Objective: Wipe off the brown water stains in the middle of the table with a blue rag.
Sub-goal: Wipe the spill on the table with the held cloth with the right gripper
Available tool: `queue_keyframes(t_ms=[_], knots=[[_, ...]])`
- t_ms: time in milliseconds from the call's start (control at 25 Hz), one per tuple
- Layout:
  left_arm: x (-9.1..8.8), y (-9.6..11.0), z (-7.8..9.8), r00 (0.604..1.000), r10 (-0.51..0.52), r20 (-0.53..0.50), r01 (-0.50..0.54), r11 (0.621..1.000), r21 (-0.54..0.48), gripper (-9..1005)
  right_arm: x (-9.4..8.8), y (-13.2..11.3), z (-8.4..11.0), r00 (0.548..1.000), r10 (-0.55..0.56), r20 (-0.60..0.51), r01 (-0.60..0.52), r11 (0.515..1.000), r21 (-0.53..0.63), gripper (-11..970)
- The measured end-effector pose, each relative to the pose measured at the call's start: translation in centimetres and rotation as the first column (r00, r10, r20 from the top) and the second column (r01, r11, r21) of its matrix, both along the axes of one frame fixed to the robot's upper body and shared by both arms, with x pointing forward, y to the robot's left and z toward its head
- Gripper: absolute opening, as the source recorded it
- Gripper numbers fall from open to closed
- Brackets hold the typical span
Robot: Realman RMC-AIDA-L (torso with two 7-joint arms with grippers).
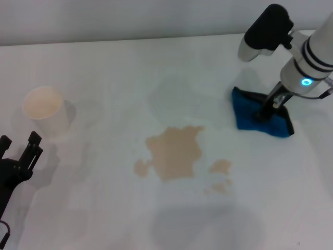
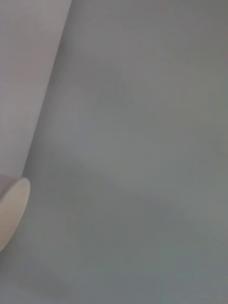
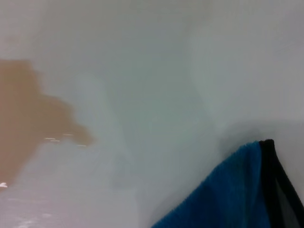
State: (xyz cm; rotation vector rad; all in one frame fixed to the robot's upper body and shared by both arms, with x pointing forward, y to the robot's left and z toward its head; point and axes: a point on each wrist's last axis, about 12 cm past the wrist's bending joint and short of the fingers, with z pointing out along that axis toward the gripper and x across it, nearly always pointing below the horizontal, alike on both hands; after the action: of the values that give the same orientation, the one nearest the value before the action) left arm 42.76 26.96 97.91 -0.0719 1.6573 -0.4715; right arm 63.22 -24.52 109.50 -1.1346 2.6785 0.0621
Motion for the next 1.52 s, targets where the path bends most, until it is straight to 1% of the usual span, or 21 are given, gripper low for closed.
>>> queue_keyframes(t_ms=[40,360,480,640,760,920,1200,1360,1520], knots=[[0.0,0.0,0.0,1.000,0.000,0.000,0.000,1.000,0.000,786,0.0,0.0,0.0,1.000,0.000,0.000,0.000,1.000,0.000,71],[0.0,0.1,0.1,1.000,0.002,0.008,-0.002,1.000,0.001,786,-1.8,2.8,-0.2,0.995,0.090,-0.051,-0.087,0.994,0.063,70],[0.0,0.2,0.3,1.000,0.002,0.023,-0.002,1.000,0.002,786,-2.6,4.0,-0.4,0.989,0.132,-0.068,-0.124,0.986,0.110,69],[0.1,0.3,0.4,0.999,0.007,0.033,-0.007,1.000,0.000,786,-3.8,4.9,-0.5,0.978,0.179,-0.103,-0.163,0.975,0.148,69],[0.2,0.4,0.4,0.999,0.013,0.035,-0.013,1.000,-0.001,786,-4.6,5.3,-0.7,0.970,0.202,-0.134,-0.176,0.968,0.181,68],[0.2,0.5,0.4,0.999,0.022,0.034,-0.021,1.000,-0.009,786,-5.9,5.6,-1.0,0.952,0.251,-0.178,-0.201,0.946,0.256,68],[0.4,0.7,0.5,0.999,0.023,0.035,-0.023,1.000,-0.008,785,-7.0,5.4,-1.4,0.929,0.298,-0.220,-0.231,0.930,0.285,66],[0.5,0.7,0.5,0.999,0.024,0.036,-0.024,1.000,-0.007,785,-8.3,5.7,-1.6,0.895,0.370,-0.251,-0.266,0.892,0.365,67],[0.6,0.8,0.5,0.999,0.030,0.038,-0.029,1.000,-0.007,785,-8.8,6.6,-1.3,0.869,0.442,-0.224,-0.305,0.833,0.461,70]])
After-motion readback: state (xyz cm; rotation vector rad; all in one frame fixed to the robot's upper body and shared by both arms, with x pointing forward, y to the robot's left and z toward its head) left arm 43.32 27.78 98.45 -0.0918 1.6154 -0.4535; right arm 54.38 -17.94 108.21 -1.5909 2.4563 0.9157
